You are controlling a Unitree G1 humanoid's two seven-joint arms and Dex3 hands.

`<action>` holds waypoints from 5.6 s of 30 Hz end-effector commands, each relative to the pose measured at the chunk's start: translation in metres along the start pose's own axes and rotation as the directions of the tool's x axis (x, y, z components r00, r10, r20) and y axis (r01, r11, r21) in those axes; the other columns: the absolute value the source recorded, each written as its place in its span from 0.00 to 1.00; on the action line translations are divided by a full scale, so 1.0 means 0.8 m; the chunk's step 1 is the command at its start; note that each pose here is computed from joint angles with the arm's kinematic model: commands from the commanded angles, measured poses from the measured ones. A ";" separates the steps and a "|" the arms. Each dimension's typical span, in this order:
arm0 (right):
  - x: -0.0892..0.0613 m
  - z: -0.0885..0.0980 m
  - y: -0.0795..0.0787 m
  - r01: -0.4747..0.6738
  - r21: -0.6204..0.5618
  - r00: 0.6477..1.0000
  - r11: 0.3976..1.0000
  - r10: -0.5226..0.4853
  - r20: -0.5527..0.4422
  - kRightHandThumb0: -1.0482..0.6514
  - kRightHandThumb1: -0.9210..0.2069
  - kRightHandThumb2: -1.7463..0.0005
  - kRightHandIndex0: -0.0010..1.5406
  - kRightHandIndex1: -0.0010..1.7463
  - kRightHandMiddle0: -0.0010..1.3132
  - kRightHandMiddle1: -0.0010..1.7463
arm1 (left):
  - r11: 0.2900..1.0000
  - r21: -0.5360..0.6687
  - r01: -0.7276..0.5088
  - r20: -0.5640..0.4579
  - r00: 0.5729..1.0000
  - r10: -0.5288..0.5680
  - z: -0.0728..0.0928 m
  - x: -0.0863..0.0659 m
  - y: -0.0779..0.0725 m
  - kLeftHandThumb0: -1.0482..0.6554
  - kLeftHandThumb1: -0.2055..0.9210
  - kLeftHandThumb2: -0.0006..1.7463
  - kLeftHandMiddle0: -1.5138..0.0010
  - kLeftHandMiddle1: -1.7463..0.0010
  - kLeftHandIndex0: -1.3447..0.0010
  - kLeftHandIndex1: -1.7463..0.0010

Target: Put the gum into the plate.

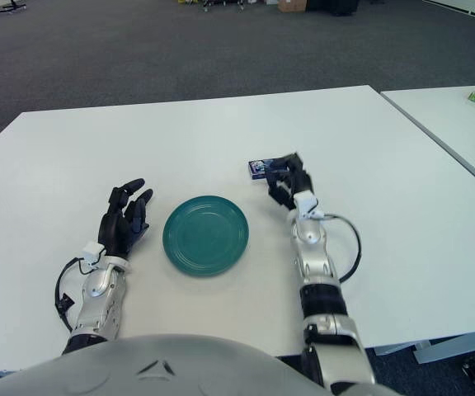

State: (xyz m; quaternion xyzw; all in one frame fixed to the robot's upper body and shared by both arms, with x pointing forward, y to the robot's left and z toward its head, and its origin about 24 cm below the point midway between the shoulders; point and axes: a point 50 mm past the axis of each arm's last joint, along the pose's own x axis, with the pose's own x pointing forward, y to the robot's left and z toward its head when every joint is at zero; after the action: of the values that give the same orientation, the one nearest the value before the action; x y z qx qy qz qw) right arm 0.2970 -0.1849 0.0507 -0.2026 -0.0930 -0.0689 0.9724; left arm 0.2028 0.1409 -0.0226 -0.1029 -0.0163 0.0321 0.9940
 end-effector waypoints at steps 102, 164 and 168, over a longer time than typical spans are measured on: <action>-0.011 -0.108 0.052 -0.599 -0.798 0.701 0.065 0.523 -0.485 0.11 0.00 0.55 0.21 0.03 0.00 0.34 | 0.980 -0.185 -0.075 -0.189 0.981 0.040 -0.051 -0.040 -0.021 0.19 1.00 0.33 0.78 0.68 0.93 0.44; -0.034 -0.133 0.022 -0.732 -0.681 0.593 0.032 0.523 -0.613 0.18 0.00 0.54 0.34 0.38 0.00 0.65 | 0.966 -0.200 -0.165 -0.223 0.967 0.119 -0.061 -0.052 0.005 0.21 1.00 0.35 0.79 0.60 0.94 0.42; -0.034 -0.132 0.024 -0.726 -0.685 0.606 0.060 0.526 -0.597 0.22 0.00 0.58 0.37 0.68 0.11 0.87 | 0.965 -0.199 -0.169 -0.226 0.967 0.122 -0.061 -0.052 0.005 0.21 1.00 0.35 0.79 0.60 0.94 0.42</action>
State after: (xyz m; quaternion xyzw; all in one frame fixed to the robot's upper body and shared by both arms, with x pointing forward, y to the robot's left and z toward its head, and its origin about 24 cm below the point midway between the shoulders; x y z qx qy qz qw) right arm 0.3356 -0.1965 -0.0054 -0.7148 0.0412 0.2259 0.6605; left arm 0.2087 0.1504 -0.0251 -0.1652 -0.0225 0.0453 0.9850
